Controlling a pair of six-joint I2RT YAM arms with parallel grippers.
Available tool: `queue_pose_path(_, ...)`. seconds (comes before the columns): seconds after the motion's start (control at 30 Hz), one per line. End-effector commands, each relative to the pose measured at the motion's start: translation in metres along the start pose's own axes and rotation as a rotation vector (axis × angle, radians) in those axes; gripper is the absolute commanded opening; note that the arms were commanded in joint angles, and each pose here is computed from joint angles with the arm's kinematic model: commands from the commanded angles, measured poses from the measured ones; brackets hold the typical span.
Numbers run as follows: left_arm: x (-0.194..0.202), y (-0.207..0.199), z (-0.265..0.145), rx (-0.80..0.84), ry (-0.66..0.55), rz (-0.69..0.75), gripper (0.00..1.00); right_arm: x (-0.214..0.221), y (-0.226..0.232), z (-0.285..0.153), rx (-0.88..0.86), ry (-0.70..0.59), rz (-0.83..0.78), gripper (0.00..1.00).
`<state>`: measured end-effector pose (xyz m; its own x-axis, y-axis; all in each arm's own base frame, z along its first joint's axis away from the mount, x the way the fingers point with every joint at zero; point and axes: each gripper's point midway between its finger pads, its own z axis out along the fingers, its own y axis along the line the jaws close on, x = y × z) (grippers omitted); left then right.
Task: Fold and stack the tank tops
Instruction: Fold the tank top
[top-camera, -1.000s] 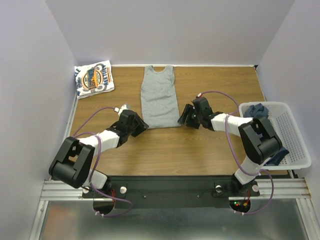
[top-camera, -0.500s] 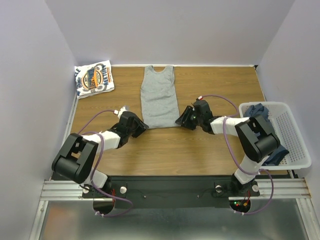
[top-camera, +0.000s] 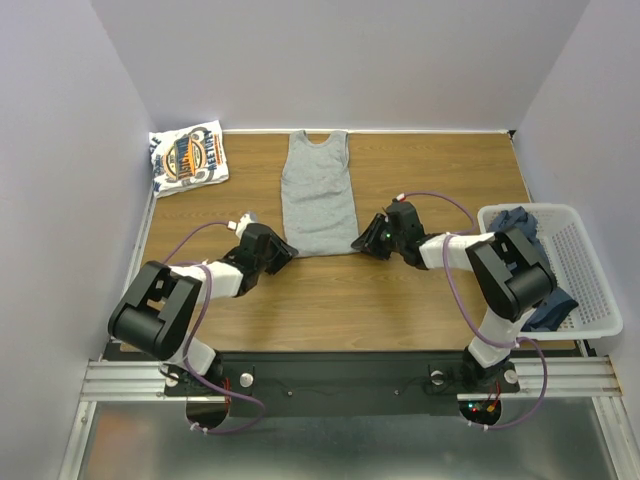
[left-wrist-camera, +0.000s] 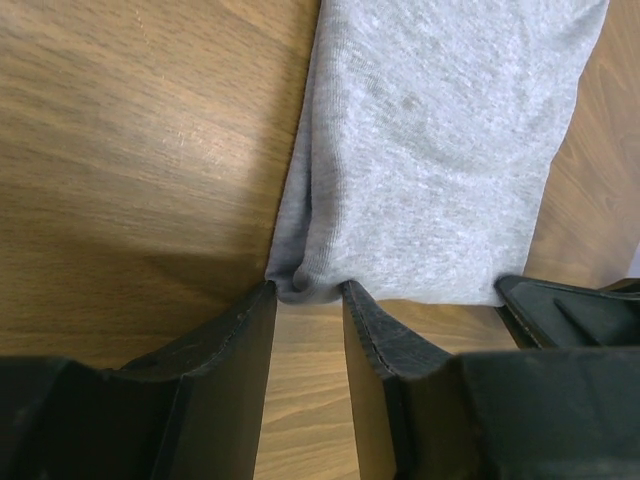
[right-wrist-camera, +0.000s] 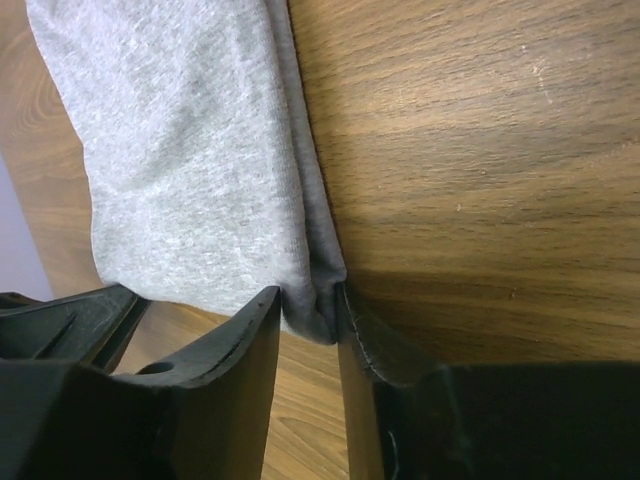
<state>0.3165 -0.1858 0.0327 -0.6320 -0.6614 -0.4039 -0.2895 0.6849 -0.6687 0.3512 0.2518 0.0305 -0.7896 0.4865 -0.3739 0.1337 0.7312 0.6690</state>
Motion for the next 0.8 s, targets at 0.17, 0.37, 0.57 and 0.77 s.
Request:
queue_pose_path(0.17, 0.006, 0.004, 0.013, -0.032, 0.012, 0.065, 0.13, 0.026, -0.043, -0.001, 0.134, 0.051, -0.062, 0.09)
queue_pose_path(0.37, 0.034, -0.005, -0.004, 0.023, 0.086, 0.108, 0.0, 0.036, -0.041, -0.024, 0.112, 0.059, -0.12, 0.03)
queue_pose_path(0.57, 0.072, 0.0, -0.039, 0.029, 0.167, 0.169, 0.0, 0.073, -0.019, -0.075, 0.025, 0.068, -0.212, 0.0)
queue_pose_path(0.77, 0.094, 0.013, -0.081, 0.006, 0.22, 0.204, 0.0, 0.119, -0.022, -0.127, -0.013, 0.09, -0.253, 0.0)
